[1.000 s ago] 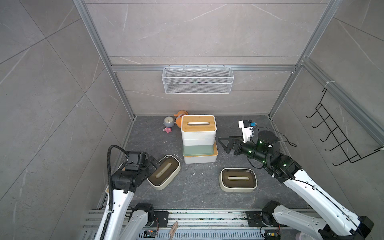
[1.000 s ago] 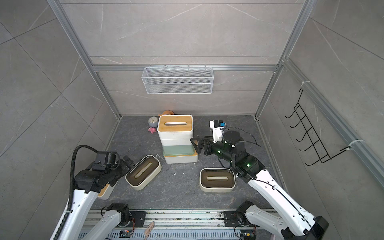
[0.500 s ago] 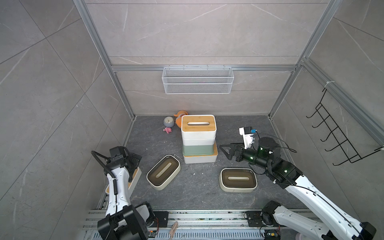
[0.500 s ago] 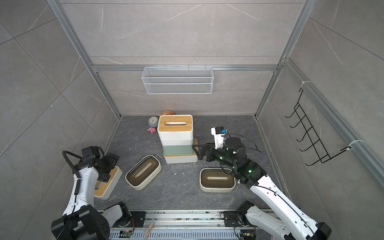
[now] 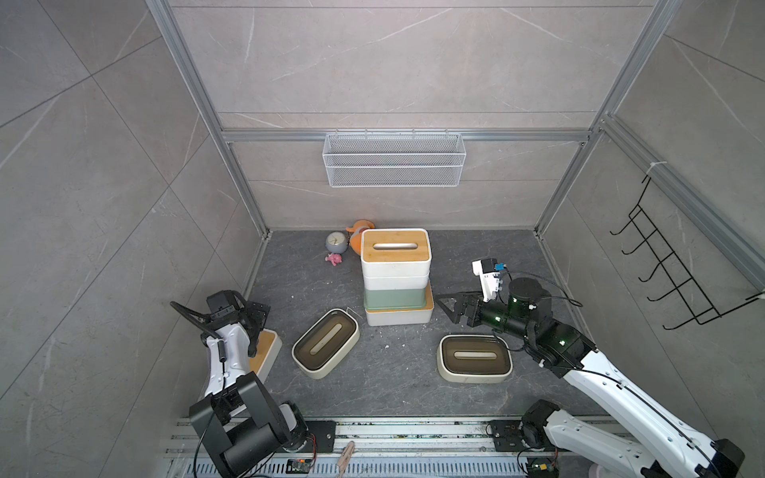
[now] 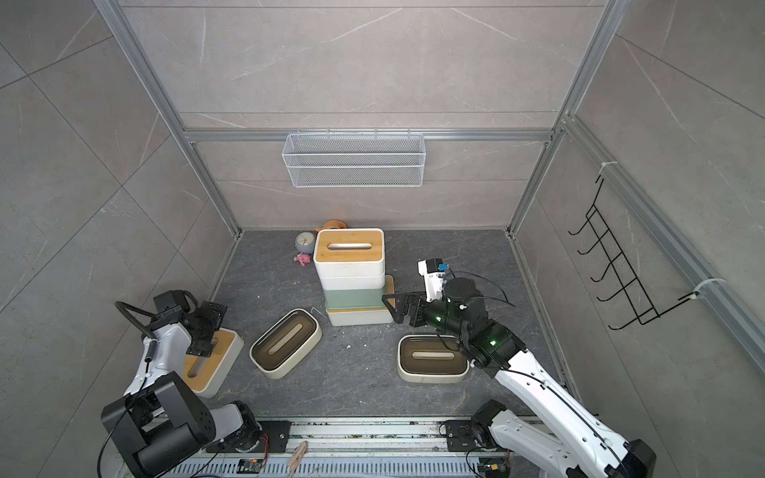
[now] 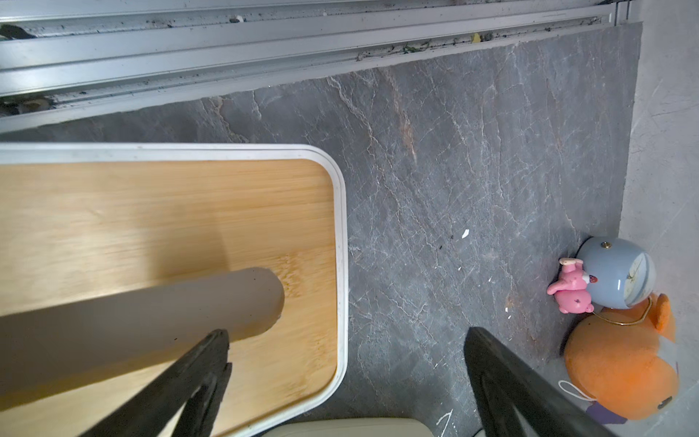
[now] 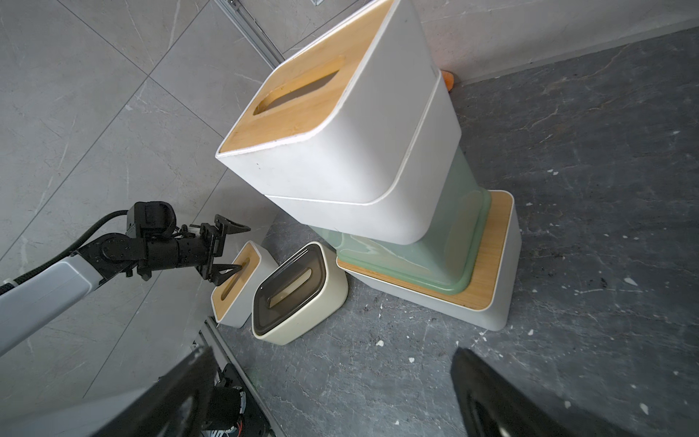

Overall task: Stack the tissue boxes
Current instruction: Move the tissue box to the center of the board.

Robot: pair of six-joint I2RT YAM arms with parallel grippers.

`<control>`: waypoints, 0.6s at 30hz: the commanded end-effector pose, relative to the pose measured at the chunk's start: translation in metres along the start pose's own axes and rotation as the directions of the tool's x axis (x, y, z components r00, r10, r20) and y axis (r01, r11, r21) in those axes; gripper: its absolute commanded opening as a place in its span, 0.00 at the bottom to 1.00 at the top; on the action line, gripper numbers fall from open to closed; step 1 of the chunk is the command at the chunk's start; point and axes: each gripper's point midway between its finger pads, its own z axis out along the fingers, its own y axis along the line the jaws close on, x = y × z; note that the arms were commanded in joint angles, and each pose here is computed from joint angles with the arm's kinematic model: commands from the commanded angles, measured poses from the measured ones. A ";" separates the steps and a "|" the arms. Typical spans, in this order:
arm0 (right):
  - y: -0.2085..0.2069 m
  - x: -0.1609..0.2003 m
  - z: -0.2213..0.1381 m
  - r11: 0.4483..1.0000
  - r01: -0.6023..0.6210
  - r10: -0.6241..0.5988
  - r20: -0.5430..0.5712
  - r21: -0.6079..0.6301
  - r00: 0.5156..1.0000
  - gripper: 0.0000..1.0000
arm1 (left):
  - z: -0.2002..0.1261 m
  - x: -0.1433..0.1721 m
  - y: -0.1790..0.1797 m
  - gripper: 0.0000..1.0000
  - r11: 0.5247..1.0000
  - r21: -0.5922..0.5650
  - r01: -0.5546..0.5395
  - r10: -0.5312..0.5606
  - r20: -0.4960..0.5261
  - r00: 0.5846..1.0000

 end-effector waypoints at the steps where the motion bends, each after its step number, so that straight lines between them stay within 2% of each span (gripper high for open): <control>1: 0.007 -0.003 -0.001 1.000 0.011 -0.011 0.008 -0.027 1.000 1.00 | 0.000 -0.015 -0.013 0.99 0.999 0.045 0.020 -0.022 0.044 0.999; 10: 0.005 0.010 0.010 0.998 -0.007 0.005 -0.030 -0.060 1.000 1.00 | 0.019 -0.016 -0.020 0.99 0.994 0.072 0.082 -0.084 0.020 0.996; 18: 0.012 0.011 0.000 0.993 0.032 -0.031 0.011 -0.114 0.999 1.00 | 0.038 -0.001 -0.027 0.99 0.988 0.098 0.122 -0.117 -0.048 0.992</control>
